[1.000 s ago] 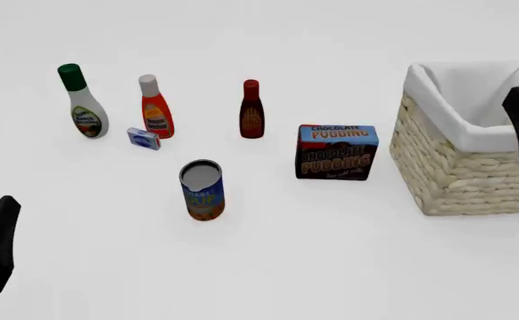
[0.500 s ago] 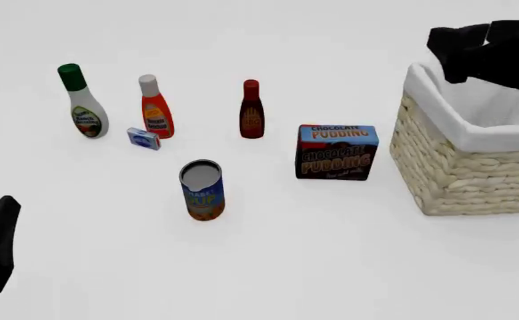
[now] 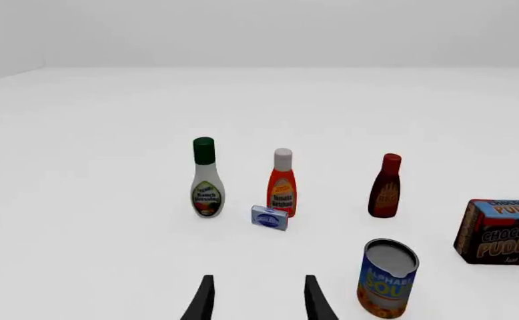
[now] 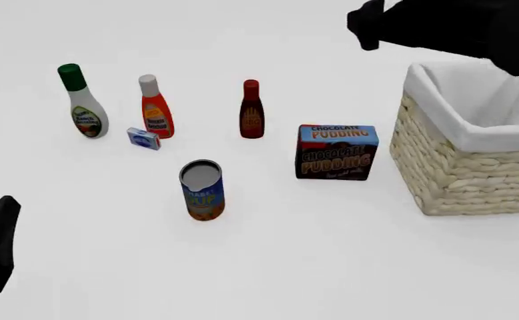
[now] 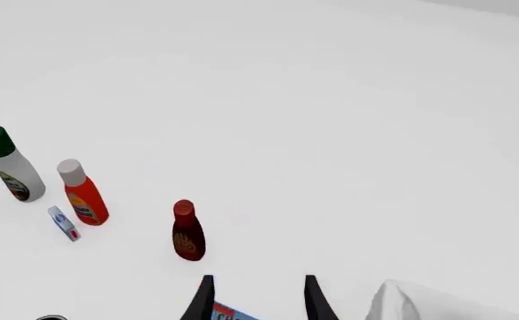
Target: Pick the bbq sauce and place it in the basket.
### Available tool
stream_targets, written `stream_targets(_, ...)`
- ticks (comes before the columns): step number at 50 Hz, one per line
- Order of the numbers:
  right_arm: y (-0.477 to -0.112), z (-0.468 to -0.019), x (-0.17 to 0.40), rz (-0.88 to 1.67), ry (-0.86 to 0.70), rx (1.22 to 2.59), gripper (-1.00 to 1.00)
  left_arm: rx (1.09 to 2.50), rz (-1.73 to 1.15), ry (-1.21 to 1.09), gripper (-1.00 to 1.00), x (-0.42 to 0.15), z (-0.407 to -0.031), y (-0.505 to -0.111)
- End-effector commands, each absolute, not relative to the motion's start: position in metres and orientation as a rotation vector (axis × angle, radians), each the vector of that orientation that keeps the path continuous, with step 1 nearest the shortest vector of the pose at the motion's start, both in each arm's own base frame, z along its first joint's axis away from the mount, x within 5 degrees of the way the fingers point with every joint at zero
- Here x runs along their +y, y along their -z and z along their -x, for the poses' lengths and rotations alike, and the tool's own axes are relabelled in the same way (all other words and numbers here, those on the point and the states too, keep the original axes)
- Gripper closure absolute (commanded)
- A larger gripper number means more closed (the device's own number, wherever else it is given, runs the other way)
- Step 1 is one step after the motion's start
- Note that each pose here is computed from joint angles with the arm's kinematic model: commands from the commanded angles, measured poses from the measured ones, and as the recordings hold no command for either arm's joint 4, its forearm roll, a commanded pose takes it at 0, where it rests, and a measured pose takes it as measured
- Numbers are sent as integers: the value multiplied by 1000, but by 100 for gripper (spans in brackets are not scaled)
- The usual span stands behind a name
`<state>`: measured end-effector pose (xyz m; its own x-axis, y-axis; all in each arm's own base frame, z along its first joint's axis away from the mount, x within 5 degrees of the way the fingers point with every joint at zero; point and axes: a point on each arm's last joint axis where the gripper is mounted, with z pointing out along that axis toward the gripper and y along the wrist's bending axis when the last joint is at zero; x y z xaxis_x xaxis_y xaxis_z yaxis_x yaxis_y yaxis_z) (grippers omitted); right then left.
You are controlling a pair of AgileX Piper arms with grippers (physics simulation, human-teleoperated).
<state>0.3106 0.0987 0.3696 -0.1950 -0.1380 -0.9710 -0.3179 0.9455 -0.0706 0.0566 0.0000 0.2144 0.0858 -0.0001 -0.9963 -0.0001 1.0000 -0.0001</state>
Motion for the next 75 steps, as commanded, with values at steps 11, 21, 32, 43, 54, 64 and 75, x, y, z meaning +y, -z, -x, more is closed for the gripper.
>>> stream_targets(11,-355,-364,156,461,-216,1819,-100,1485,0,0,-100,0,-57,-214)
stream_targets(21,-349,-383,179,499,-234,1839,-100,1485,0,0,-100,0,-57,-214)
stream_targets(32,-338,-401,203,534,-254,1860,-100,1485,0,0,-100,0,-57,-214)
stream_targets(43,-317,-426,222,536,-269,1905,-100,1485,0,0,-100,0,-57,-214)
stream_targets(54,-296,-445,239,546,-278,1937,-100,1485,0,0,-100,0,-57,-214)
stream_targets(64,-276,-458,242,546,-270,1972,-100,1485,0,0,-100,0,-57,-214)
stream_targets(75,-254,-479,243,540,-253,2010,-100,1485,0,0,-100,0,-57,-214)
